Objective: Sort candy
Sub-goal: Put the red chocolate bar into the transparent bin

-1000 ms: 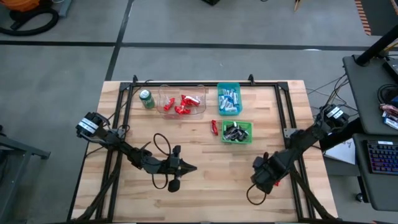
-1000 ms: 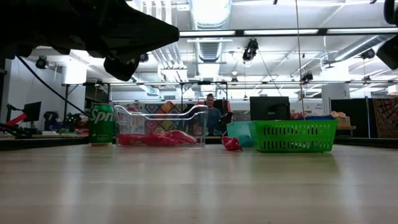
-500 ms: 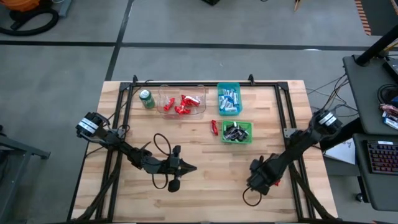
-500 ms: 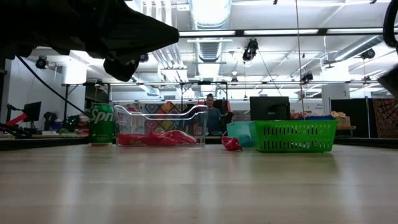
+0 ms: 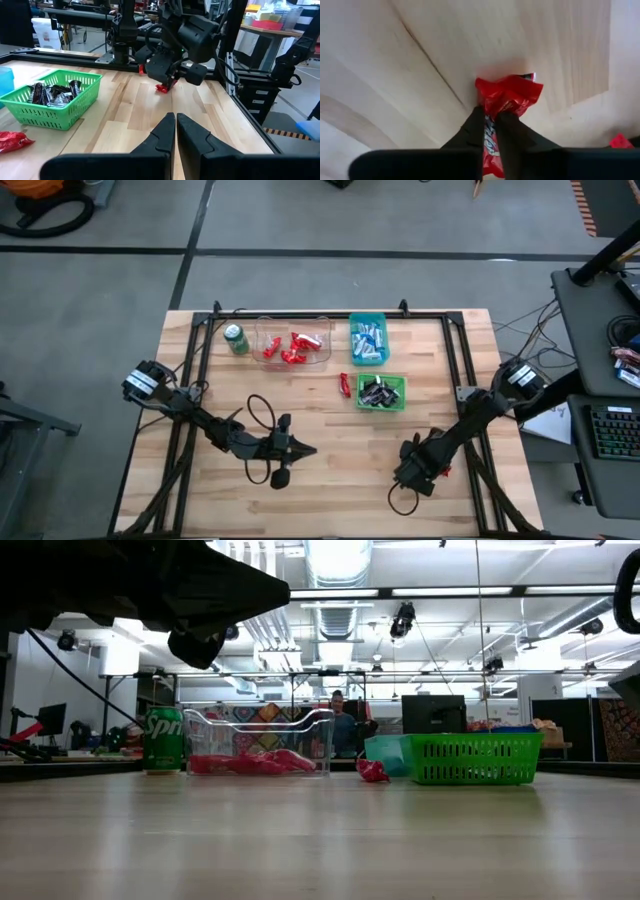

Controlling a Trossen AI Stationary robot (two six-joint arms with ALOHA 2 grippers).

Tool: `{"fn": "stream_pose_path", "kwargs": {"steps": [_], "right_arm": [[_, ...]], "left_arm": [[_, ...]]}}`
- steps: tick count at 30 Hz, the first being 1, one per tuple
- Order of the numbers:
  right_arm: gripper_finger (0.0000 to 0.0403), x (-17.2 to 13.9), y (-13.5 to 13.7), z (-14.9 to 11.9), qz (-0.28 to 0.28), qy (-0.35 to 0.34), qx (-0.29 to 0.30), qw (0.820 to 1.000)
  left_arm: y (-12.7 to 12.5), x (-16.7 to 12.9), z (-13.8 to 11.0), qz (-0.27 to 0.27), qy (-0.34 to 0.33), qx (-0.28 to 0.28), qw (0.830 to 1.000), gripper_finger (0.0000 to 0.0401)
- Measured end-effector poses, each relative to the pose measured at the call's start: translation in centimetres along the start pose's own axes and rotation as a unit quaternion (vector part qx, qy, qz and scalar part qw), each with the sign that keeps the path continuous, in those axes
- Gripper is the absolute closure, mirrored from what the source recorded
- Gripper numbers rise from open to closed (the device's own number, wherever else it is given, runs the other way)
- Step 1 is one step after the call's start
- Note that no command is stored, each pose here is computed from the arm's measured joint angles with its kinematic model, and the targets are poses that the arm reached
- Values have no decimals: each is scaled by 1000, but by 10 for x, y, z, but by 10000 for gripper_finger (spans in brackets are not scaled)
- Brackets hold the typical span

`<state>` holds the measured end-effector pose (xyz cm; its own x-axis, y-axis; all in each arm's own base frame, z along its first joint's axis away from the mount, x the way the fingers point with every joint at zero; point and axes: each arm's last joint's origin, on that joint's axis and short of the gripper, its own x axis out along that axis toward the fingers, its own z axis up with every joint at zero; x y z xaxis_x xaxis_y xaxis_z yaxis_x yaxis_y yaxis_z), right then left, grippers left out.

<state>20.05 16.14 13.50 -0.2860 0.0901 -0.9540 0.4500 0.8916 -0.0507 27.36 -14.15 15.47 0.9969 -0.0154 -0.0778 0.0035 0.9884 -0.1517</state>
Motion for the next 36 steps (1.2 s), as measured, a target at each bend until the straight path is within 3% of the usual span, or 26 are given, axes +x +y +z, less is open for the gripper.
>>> {"fn": "stream_pose_path", "kwargs": {"steps": [10, 16, 19, 23, 29, 32, 36], "right_arm": [[392, -39, -14, 0, 53, -115, 6, 992], [392, -70, -21, 10, 117, -247, -33, 961], [392, -88, -21, 20, 137, -348, -66, 925], [392, -107, -19, 33, 121, -483, -109, 860], [391, -118, -6, 52, 98, -647, -161, 739], [391, -116, -2, 60, 101, -697, -175, 688], [391, -113, -2, 64, 113, -734, -170, 648]], "left_arm": [[-1, 1, 1, 0, -1, 0, 1000, 401], [-1, 1, 1, 0, -1, 0, 1000, 401], [-1, 1, 1, 0, -1, 0, 1000, 401], [-1, 1, 1, 0, -1, -5, 1000, 401], [-1, 1, 2, 0, -3, -25, 1000, 401], [-3, 4, 6, -2, -11, -31, 999, 401], [-8, 9, 14, -5, -23, -38, 999, 397]]}}
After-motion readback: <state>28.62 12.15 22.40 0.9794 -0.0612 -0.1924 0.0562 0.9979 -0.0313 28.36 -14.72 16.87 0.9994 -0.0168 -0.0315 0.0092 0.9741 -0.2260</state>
